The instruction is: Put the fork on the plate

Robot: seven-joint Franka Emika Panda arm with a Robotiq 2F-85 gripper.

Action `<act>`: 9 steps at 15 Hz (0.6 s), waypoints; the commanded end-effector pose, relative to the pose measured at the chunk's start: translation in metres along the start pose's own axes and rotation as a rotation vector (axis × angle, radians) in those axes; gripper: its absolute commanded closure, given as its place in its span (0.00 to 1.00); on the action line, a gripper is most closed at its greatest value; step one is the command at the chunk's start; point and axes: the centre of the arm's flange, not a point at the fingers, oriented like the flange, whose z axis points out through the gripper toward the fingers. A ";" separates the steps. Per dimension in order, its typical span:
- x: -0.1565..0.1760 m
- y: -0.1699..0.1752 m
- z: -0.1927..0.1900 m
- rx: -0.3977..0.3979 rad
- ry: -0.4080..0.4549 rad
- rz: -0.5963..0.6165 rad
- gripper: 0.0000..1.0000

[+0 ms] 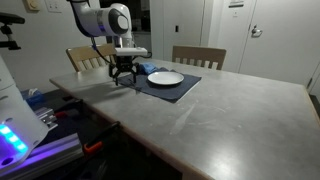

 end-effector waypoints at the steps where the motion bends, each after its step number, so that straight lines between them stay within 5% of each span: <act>1: -0.015 0.010 -0.010 0.002 0.002 0.011 0.00; 9: -0.021 0.039 -0.015 0.025 0.052 0.036 0.00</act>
